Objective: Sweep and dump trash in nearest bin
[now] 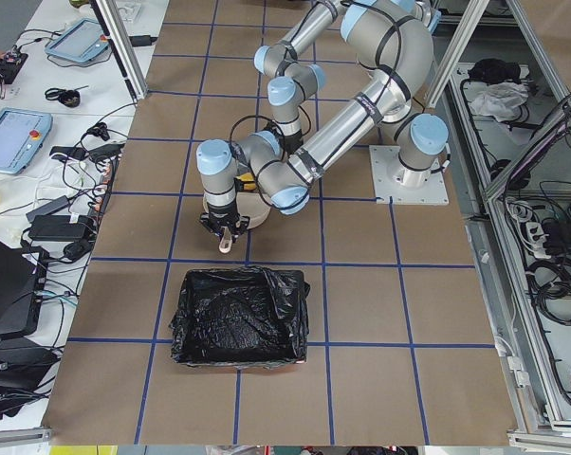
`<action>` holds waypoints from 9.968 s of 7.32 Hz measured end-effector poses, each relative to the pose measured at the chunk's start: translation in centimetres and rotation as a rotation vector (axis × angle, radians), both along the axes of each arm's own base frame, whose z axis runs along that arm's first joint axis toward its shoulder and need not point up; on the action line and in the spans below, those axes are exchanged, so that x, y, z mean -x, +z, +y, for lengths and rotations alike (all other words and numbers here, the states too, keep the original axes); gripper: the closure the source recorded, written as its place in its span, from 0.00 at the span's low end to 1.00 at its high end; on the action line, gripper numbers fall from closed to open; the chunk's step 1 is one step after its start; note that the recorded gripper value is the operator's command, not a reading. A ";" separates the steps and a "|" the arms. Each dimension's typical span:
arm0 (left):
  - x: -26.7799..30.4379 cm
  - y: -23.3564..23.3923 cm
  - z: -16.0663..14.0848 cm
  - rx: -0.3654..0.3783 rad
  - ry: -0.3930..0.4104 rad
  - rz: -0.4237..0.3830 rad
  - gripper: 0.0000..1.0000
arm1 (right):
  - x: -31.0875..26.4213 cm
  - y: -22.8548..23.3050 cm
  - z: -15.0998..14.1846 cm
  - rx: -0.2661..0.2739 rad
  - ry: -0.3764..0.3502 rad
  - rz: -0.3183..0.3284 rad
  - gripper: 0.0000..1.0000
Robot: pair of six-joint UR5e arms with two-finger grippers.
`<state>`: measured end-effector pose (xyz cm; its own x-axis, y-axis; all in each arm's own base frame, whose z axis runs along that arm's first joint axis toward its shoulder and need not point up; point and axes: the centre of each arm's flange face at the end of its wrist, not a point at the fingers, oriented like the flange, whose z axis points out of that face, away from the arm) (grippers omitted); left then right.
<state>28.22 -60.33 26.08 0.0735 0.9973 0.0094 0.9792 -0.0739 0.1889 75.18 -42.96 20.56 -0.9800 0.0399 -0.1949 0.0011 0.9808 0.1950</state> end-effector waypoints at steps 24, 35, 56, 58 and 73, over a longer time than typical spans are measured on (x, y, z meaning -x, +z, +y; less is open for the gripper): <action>-6.9 7.7 4.7 0.025 0.072 0.188 1.00 | 36.4 9.4 4.0 -0.100 0.041 0.177 1.00; -31.6 17.6 8.1 0.142 0.150 0.142 1.00 | 38.2 2.9 11.1 -0.073 -0.021 0.194 1.00; -23.7 22.4 5.8 0.239 -0.086 -0.771 1.00 | 36.6 28.8 0.0 0.195 0.043 0.165 0.00; -20.5 23.9 4.4 0.226 -0.065 -0.744 1.00 | 37.6 30.8 0.9 0.235 0.040 0.172 0.00; -2.9 13.2 6.3 0.002 1.127 0.058 1.00 | 58.8 34.3 -1.7 0.342 -0.101 0.231 0.00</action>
